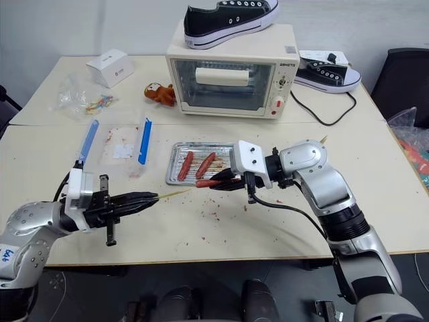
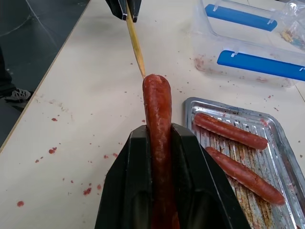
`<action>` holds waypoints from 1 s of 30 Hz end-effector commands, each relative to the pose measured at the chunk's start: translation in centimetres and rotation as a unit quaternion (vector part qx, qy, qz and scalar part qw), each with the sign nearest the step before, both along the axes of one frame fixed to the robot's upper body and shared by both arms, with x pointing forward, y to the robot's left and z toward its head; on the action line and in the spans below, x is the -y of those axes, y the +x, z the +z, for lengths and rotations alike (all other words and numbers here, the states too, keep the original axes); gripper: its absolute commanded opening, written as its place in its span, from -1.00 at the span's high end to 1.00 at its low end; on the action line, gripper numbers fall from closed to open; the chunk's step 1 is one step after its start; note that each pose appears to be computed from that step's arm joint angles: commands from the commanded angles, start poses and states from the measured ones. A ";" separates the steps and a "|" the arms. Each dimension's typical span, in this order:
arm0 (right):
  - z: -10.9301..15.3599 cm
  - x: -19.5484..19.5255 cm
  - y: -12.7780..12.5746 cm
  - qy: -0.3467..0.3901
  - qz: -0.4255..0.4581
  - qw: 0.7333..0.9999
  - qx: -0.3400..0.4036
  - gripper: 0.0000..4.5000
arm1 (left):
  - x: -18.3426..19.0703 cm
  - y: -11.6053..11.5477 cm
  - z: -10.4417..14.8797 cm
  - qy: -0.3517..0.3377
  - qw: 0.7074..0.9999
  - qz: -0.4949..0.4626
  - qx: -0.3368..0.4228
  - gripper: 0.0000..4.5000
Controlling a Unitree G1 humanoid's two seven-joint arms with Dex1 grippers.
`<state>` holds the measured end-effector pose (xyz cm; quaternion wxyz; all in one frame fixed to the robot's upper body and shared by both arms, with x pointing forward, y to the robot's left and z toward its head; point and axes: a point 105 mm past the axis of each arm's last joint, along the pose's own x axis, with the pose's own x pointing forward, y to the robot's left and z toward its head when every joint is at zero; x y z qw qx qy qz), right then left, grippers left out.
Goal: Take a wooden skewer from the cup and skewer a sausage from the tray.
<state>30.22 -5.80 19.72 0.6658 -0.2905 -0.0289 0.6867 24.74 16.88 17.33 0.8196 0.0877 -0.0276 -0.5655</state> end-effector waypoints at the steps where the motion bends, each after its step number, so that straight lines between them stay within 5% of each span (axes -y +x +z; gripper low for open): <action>1: 0.8 -0.3 -0.7 0.010 0.014 1.000 0.014 0.74 | 0.2 -0.1 0.5 0.001 1.000 -0.006 0.011 1.00; 30: -0.1 -0.6 -0.8 0.006 0.015 1.000 0.000 0.74 | 1.4 -0.2 1.0 -0.009 1.000 -0.028 0.011 1.00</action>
